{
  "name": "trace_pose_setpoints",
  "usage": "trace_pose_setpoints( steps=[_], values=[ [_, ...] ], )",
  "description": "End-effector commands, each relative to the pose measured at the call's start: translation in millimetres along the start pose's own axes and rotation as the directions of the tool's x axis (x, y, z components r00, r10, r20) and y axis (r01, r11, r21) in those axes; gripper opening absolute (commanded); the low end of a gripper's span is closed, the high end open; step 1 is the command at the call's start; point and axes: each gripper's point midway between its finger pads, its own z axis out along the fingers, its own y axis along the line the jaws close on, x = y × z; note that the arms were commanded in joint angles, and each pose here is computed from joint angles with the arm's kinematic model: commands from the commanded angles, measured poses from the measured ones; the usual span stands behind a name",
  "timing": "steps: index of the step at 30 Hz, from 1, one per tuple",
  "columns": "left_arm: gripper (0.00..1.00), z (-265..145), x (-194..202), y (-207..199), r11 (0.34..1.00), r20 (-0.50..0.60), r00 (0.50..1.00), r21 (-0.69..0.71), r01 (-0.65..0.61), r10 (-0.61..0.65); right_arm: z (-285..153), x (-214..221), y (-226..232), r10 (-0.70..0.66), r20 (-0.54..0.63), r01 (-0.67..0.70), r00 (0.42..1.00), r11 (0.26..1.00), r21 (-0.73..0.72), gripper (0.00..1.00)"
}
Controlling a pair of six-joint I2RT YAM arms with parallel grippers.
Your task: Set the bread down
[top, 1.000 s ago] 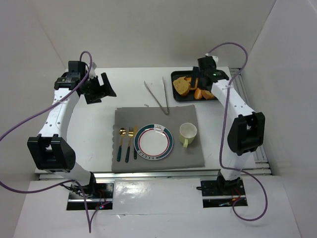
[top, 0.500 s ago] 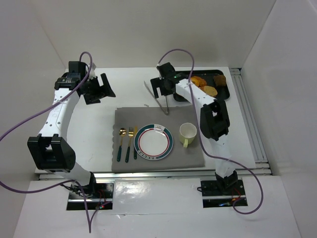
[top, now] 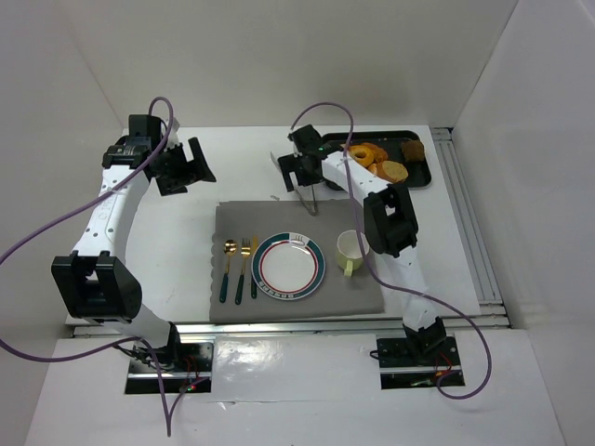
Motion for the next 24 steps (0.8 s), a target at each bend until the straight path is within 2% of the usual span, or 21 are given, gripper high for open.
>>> trace_pose_setpoints(
  steps=[1,5,9,15,16,17,20,24],
  values=[
    [0.99,2.8,-3.3,1.6,1.000,0.008,1.000,0.005,-0.009,0.009,5.8,-8.2,3.5,-0.016,0.024,0.016,1.000,1.000,0.007,1.00],
    [0.99,3.0,-4.8,-0.6,1.000,0.013,1.000,0.017,-0.012,0.012,25.1,-3.4,0.5,-0.024,0.032,0.022,0.999,0.998,0.051,1.00],
    [0.99,9.8,0.6,1.7,1.000,0.002,1.000,0.023,-0.009,0.009,34.8,-19.4,-1.9,-0.018,0.106,0.011,0.994,0.997,0.072,0.98],
    [0.99,4.5,6.1,-7.8,0.997,0.002,1.000,0.078,-0.003,0.003,42.1,-46.9,7.3,-0.005,0.210,-0.008,0.978,0.998,0.059,0.73],
    [0.99,4.5,6.1,-7.8,0.997,0.002,1.000,0.078,-0.003,0.003,41.4,-53.5,6.7,-0.003,0.226,-0.012,0.974,0.998,0.065,0.67],
    [0.99,4.5,6.1,-7.8,0.997,0.002,1.000,0.078,-0.003,0.003,36.4,-56.5,6.8,-0.004,0.221,-0.011,0.975,0.998,0.066,0.56],
    [0.99,-0.3,1.4,-8.9,0.997,0.024,1.000,0.076,-0.019,0.017,15.1,-81.4,5.3,0.002,0.275,-0.024,0.961,0.997,0.078,0.40],
    [0.99,-3.7,2.6,-9.5,0.997,0.024,1.000,0.076,-0.019,0.018,-49.2,-123.4,11.6,0.020,0.385,-0.045,0.923,0.997,0.057,0.37]
  ],
)
